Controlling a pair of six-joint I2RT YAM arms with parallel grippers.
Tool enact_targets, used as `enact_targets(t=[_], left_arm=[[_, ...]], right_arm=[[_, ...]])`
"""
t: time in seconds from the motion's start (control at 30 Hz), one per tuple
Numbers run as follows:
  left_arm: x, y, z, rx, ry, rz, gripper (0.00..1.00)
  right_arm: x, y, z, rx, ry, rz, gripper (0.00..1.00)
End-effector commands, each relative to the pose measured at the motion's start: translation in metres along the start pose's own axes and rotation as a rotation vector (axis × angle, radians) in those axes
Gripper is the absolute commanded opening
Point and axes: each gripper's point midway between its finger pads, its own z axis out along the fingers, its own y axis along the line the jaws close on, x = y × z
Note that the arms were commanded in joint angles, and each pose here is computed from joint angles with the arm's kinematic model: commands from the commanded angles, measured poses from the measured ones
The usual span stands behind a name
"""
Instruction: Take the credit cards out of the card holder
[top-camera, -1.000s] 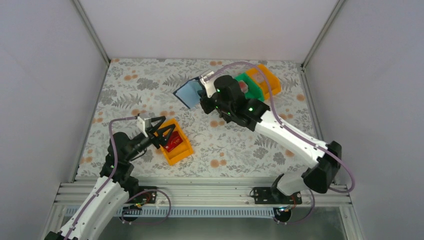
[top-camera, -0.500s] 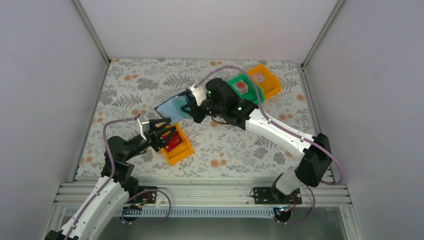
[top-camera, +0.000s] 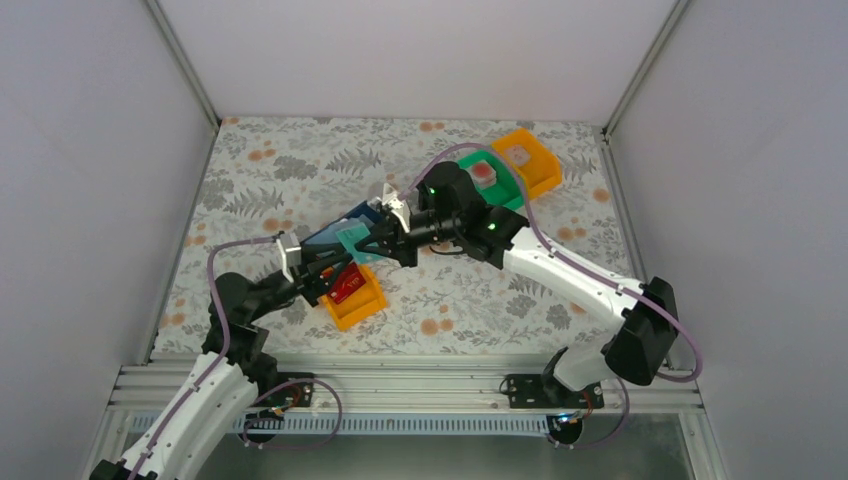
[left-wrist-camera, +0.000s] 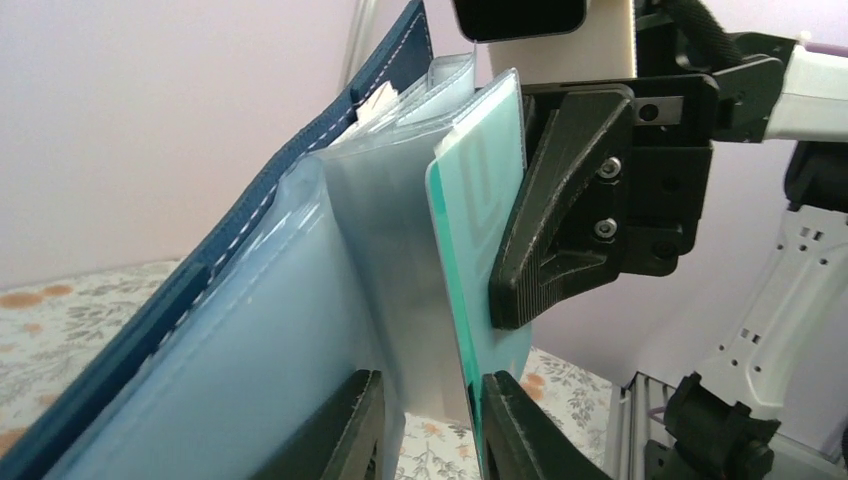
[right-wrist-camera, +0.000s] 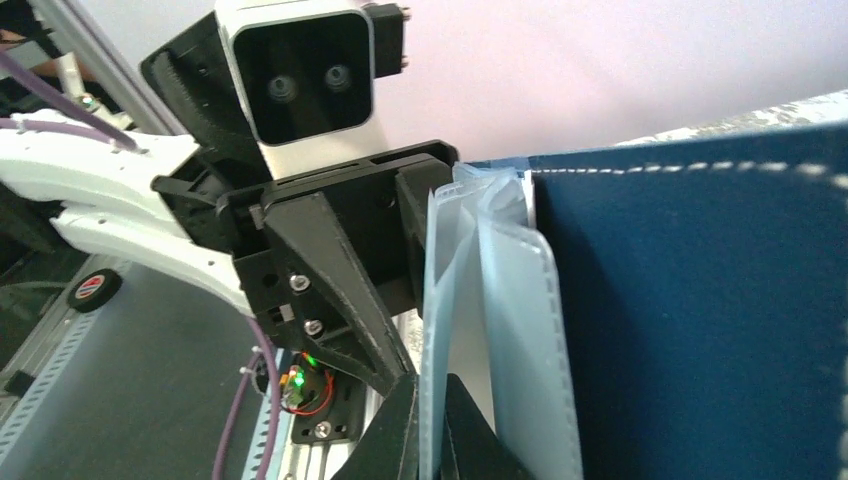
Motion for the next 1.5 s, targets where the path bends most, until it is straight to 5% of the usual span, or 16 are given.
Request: enact_targets(t=[0.0,0.33,0.6,0.9,1.07,1.27,1.47], left_arm=[[-0.005,-0.016,-0.001,0.079,-0.018,0.081,0.22],[-0.008,-0.026,-0.003,0.128,-0.031,0.142,0.03],[-0.007,-0.025,-0.003,0.117,-0.018,0.13,0.02],[-0.005,-0.025,-0.004,0.116,-0.005,0.127,0.02],[-0.005,-0.025,-0.004,0.114,0.004,0.132,0.02],[-0.004,-0.029,-0.004,0.133,0.015,0.176,0.02],[0.0,-0.031,-0.004,0.149,0.04,0.213,0.02]], right_arm=[[-0.004,0.018,0.004,-0.124,-0.017,-0.074,0.04],[-0.004,0.005,0.011,-0.079,-0.017,-0.07,0.04],[-0.001,0.001,0.011,-0.05,-0.004,-0.082,0.04],[0.002,0.003,0.0,-0.022,0.004,-0.11,0.29],[0.003,0.011,-0.01,-0.029,0.004,-0.136,0.26],[0.012,0.016,-0.017,-0.052,0.035,-0.143,0.05],[0.017,0.009,-0.026,-0.004,0.051,-0.144,0.04]])
